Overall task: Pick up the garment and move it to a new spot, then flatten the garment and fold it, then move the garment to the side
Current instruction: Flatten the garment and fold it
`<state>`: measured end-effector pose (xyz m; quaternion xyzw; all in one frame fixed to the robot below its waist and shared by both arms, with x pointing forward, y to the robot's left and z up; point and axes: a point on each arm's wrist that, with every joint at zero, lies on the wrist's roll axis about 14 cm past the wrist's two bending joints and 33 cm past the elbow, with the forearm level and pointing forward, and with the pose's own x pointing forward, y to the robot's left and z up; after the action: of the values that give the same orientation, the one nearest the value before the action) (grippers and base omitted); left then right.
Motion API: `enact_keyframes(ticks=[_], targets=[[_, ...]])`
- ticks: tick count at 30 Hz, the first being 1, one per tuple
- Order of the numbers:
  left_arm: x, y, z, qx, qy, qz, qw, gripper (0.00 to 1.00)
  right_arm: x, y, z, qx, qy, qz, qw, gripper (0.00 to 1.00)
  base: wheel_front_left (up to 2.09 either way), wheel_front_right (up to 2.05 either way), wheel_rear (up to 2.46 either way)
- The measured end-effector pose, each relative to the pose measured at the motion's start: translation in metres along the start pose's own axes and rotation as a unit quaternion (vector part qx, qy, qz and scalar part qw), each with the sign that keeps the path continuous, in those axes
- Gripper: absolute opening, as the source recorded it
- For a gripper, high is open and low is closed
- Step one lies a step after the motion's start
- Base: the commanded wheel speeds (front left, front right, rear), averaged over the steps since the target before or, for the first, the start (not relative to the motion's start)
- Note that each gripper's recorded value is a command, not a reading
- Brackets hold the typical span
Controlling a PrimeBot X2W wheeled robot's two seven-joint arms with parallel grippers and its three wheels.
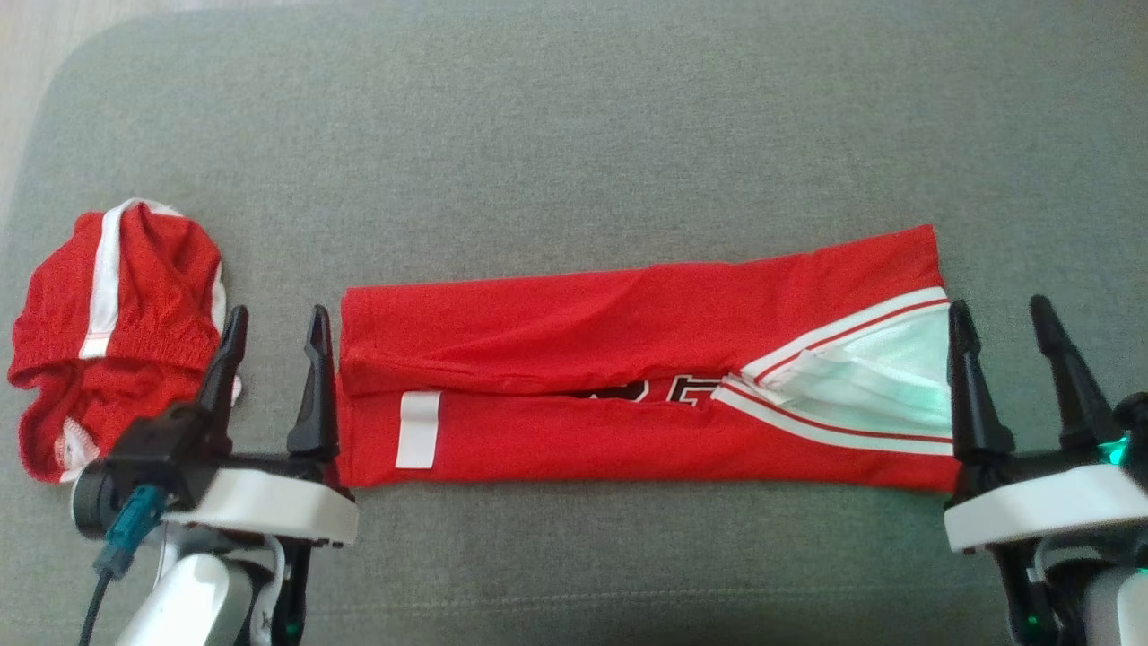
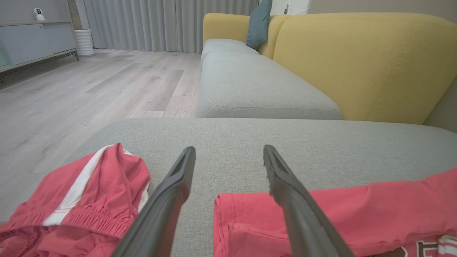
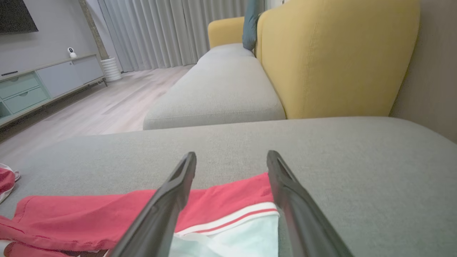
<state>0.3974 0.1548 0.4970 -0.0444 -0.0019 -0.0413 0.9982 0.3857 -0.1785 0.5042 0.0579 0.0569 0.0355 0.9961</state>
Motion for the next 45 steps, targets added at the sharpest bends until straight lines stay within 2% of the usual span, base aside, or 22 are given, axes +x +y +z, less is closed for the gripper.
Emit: enact_keyframes(ticks=[7,11,15,22,31,32,33,34,35,40,45], targets=[[0.003,-0.002,-0.010,-0.004,0.011,-0.006,1.000,1.00,0.001,-0.013,-0.057,0.018,0.099,-0.014,0.995,1.00,0.00,0.00,0.00],[0.012,-0.005,-0.015,-0.005,0.013,-0.012,1.000,1.00,0.000,-0.027,-0.095,0.017,0.168,-0.028,0.985,1.00,0.00,0.00,0.00],[0.022,-0.003,-0.017,-0.005,0.011,-0.013,1.000,1.00,0.003,-0.026,-0.123,0.032,0.226,-0.027,0.973,1.00,0.00,0.00,0.00],[0.024,-0.001,-0.026,-0.011,0.022,-0.008,1.000,1.00,0.006,-0.018,-0.146,0.064,0.286,-0.019,0.956,1.00,0.00,0.00,0.00],[0.026,0.001,-0.027,-0.010,0.019,-0.008,1.000,1.00,0.017,-0.004,-0.150,0.095,0.319,0.004,0.943,1.00,0.00,0.00,0.00],[0.027,0.001,-0.026,-0.008,0.017,-0.007,1.000,1.00,0.017,-0.003,-0.150,0.102,0.322,0.006,0.941,0.90,0.00,0.00,0.00],[0.027,0.001,-0.026,-0.008,0.017,-0.007,1.000,1.00,0.018,-0.002,-0.151,0.102,0.327,0.008,0.940,0.68,0.00,0.00,0.00],[0.026,0.002,-0.025,-0.008,0.016,-0.007,1.000,1.00,0.018,-0.002,-0.152,0.103,0.332,0.011,0.938,0.40,0.00,0.00,0.00],[0.026,0.002,-0.025,-0.007,0.014,-0.005,1.000,1.00,0.019,0.000,-0.152,0.109,0.334,0.014,0.936,0.00,0.00,0.00,0.00],[0.026,0.004,-0.020,-0.008,0.007,0.000,1.000,1.00,0.019,0.010,-0.152,0.122,0.345,0.032,0.930,0.00,0.00,0.00,0.00],[0.024,0.004,-0.015,-0.009,0.000,0.001,1.000,1.00,0.016,0.006,-0.145,0.120,0.350,0.033,0.928,0.00,0.00,0.00,0.00]])
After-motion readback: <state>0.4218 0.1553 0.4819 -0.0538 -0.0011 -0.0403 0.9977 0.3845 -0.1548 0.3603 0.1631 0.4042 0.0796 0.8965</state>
